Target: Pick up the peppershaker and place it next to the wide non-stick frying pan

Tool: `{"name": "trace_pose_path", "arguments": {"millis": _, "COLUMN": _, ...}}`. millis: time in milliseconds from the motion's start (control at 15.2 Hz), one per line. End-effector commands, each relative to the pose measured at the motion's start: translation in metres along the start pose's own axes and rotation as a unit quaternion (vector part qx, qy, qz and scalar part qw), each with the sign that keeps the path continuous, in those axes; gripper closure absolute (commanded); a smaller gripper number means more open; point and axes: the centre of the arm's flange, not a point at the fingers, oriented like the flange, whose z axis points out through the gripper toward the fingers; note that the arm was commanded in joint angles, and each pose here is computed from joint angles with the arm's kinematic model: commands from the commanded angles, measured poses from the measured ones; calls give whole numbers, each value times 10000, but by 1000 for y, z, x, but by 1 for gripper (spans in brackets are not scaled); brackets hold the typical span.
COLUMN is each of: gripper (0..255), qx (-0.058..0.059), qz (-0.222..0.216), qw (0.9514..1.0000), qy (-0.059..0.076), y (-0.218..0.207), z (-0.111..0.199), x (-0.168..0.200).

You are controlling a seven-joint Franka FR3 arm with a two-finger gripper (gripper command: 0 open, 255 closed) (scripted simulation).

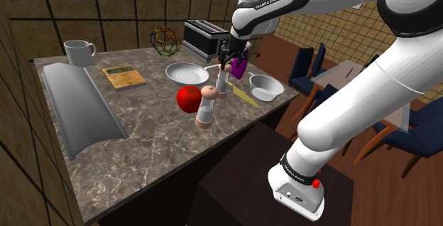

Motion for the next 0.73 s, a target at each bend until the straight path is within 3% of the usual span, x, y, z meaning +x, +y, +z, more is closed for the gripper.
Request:
{"name": "trace_pose_path", "arguments": {"millis": 0, "gripper": 0, "qx": 0, "qz": 0, "qw": 10000, "qy": 0, "y": 0, "z": 0, "x": 0}}
{"name": "trace_pose_path", "arguments": {"millis": 66, "gripper": 0, "qx": 0, "qz": 0, "qw": 10000, "qy": 0, "y": 0, "z": 0, "x": 0}}
{"name": "trace_pose_path", "arguments": {"millis": 330, "gripper": 0, "qx": 0, "qz": 0, "qw": 10000, "qy": 0, "y": 0, "z": -50, "x": 0}}
{"name": "trace_pose_path", "arguments": {"millis": 660, "gripper": 0, "qx": 0, "qz": 0, "qw": 10000, "qy": 0, "y": 0, "z": -50, "x": 0}}
